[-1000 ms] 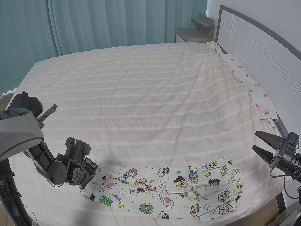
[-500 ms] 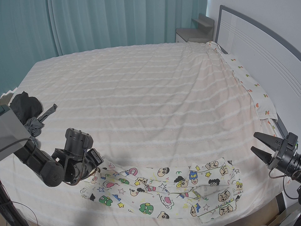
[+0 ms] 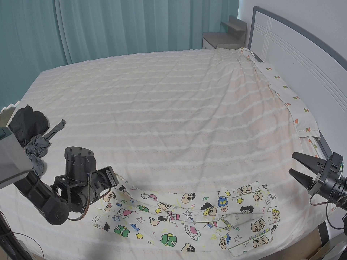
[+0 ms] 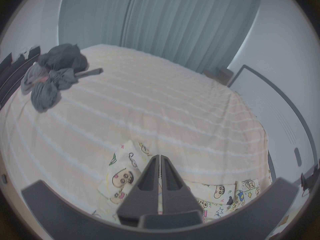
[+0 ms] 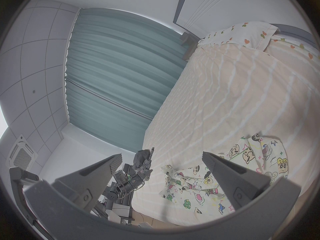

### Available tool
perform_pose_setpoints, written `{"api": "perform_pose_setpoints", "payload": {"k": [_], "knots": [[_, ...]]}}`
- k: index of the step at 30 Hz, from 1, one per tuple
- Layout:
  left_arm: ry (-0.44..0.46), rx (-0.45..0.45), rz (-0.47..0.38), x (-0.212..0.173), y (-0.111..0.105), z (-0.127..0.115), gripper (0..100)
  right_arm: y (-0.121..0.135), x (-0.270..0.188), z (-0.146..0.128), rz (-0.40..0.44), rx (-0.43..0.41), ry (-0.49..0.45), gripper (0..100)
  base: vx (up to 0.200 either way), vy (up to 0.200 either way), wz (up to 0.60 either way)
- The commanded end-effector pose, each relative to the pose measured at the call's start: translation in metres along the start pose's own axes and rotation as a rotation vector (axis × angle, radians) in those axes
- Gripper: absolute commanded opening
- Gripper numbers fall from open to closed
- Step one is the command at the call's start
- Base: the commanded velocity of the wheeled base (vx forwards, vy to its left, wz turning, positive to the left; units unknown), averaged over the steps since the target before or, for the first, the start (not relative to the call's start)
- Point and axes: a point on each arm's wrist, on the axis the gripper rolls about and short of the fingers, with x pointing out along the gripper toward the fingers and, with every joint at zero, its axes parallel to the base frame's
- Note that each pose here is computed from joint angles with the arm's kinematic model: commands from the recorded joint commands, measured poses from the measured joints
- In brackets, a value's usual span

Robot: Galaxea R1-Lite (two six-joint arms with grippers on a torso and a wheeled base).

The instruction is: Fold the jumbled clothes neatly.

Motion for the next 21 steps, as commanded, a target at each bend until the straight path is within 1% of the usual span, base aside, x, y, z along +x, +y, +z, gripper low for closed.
{"api": "perform_pose_setpoints", "payload": {"k": [1,2,4,6,8,9,10,12,13,14,15,17,19,20,21], "knots": [[-0.022,0.124,-0.023,-0.008,0.013,-0.015,0,-0.002,-0.001,-0.003,-0.01,0.008,0.008,100,0.0,0.0,0.0],[-0.018,0.139,-0.027,-0.01,0.014,-0.017,0,-0.002,-0.001,-0.003,-0.01,0.008,0.008,100,0.0,0.0,0.0],[0.024,0.175,-0.044,-0.015,0.019,-0.026,0,-0.002,-0.001,-0.003,-0.01,0.008,0.008,100,0.0,0.0,0.0],[0.039,0.169,-0.047,-0.012,0.02,-0.028,0,-0.002,-0.001,-0.003,-0.009,0.008,0.009,100,0.0,0.0,0.0],[0.024,0.109,-0.037,-0.002,0.017,-0.023,0,-0.002,-0.001,-0.003,-0.009,0.008,0.009,100,0.0,0.0,0.0],[0.024,0.105,-0.037,-0.001,0.017,-0.023,0,-0.002,-0.001,-0.003,-0.009,0.008,0.009,100,0.0,0.0,0.0],[0.03,0.039,-0.015,0.008,0.017,-0.018,0,-0.002,-0.001,-0.003,-0.009,0.008,0.009,100,0.0,0.0,0.0],[0.065,-0.002,0.028,0.015,0.019,-0.014,0,-0.002,-0.001,-0.003,-0.01,0.009,0.01,100,0.0,0.0,0.0],[0.068,-0.006,0.03,0.016,0.018,-0.013,100,-0.002,-0.001,-0.003,-0.01,0.009,0.01,100,0.0,0.0,0.0],[0.093,-0.041,0.055,0.02,0.017,-0.009,100,-0.002,-0.001,-0.003,-0.01,0.009,0.01,100,0.0,0.0,0.0],[0.113,-0.102,0.063,0.024,0.012,-0.002,100,-0.003,-0.001,-0.003,-0.012,0.011,0.012,100,0.0,0.0,0.0],[0.108,-0.176,0.037,0.03,0.005,0.017,100,-0.003,-0.001,-0.003,-0.013,0.012,0.012,100,0.0,0.0,0.0],[0.145,-0.202,0.009,0.035,0.001,0.033,100,-0.003,-0.001,-0.003,-0.013,0.012,0.016,100,0.0,0.0,0.0],[0.165,-0.206,0.009,0.038,-0.001,0.039,100,-0.003,-0.001,-0.004,-0.011,0.013,0.02,100,0.0,0.0,0.0],[0.178,-0.213,0.014,0.044,-0.004,0.053,100,-0.002,0.0,-0.005,-0.01,0.013,0.025,100,0.0,0.0,0.0]]}}
